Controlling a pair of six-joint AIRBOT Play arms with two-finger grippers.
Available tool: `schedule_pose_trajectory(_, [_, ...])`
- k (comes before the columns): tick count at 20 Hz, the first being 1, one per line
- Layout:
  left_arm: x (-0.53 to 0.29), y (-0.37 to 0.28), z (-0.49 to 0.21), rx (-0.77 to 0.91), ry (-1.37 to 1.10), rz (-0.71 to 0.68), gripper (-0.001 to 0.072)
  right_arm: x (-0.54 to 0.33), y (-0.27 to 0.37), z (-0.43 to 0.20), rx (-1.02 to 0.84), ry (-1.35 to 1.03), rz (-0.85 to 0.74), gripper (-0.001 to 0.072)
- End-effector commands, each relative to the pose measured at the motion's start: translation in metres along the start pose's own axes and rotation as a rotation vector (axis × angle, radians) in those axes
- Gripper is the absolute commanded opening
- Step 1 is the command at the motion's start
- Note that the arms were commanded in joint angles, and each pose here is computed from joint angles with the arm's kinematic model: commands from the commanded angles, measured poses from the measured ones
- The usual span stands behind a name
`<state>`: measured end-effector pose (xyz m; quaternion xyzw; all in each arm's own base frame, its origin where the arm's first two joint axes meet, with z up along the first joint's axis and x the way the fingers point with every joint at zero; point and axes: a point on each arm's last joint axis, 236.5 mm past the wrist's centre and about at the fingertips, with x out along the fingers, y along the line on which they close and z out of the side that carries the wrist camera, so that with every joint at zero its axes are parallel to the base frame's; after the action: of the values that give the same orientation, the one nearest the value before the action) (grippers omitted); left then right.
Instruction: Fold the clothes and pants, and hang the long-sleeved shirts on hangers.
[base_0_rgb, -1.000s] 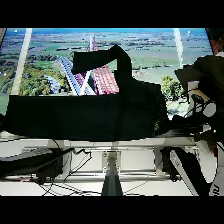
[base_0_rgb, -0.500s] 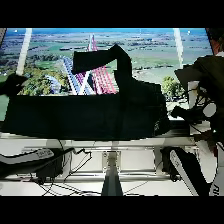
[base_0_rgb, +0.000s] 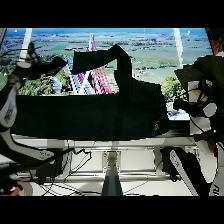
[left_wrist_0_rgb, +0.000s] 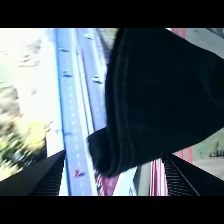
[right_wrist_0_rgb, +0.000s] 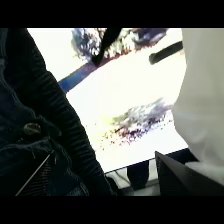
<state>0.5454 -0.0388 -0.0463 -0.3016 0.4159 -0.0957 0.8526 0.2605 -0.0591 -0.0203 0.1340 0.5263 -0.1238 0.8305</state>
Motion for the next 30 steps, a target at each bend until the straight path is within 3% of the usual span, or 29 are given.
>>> schedule_pose_trajectory(1, [0.053,-0.016,-0.007,0.033,0.049,-0.034,0.0638,-0.001,0.001,0.014,-0.001,-0.058,0.005,0.0695])
schedule_pose_trajectory(6, [0.077,-0.013,-0.022,0.036,0.107,-0.047,0.0637,0.0,0.001,0.014,0.001,-0.057,0.005,0.0695])
schedule_pose_trajectory(9, [0.082,-0.018,-0.032,0.051,0.135,-0.055,0.0539,0.002,0.001,0.012,0.003,-0.045,0.004,0.0695])
schedule_pose_trajectory(10, [0.084,-0.021,-0.035,0.056,0.138,-0.057,0.0482,0.004,0.001,0.011,0.004,-0.04,0.003,0.0695])
schedule_pose_trajectory(11, [0.085,-0.024,-0.036,0.059,0.139,-0.06,0.0337,0.005,0.001,0.011,0.004,-0.035,0.003,0.0695])
schedule_pose_trajectory(12, [0.085,-0.028,-0.034,0.066,0.137,-0.065,0.0123,0.006,0.001,0.01,0.004,-0.03,0.002,0.0695])
schedule_pose_trajectory(13, [0.082,-0.032,-0.028,0.074,0.126,-0.072,0.0034,0.008,0.0,0.01,0.002,-0.026,-0.001,0.0695])
schedule_pose_trajectory(17, [0.026,-0.072,0.055,0.263,-0.03,-0.073,0.0033,0.015,-0.001,0.013,0.0,-0.026,-0.007,0.0694])
schedule_pose_trajectory(23, [-0.192,-0.136,0.197,0.614,-0.469,0.117,0.0032,0.022,-0.002,0.011,0.001,-0.01,-0.01,0.0694])
schedule_pose_trajectory(27, [-0.303,-0.113,0.222,0.656,-0.602,0.36,0.0032,0.022,-0.01,0.011,0.037,-0.007,-0.019,0.0694])
schedule_pose_trajectory(30, [-0.335,-0.063,0.217,0.627,-0.537,0.542,0.0033,0.021,-0.016,0.004,0.087,0.025,-0.014,0.0694])
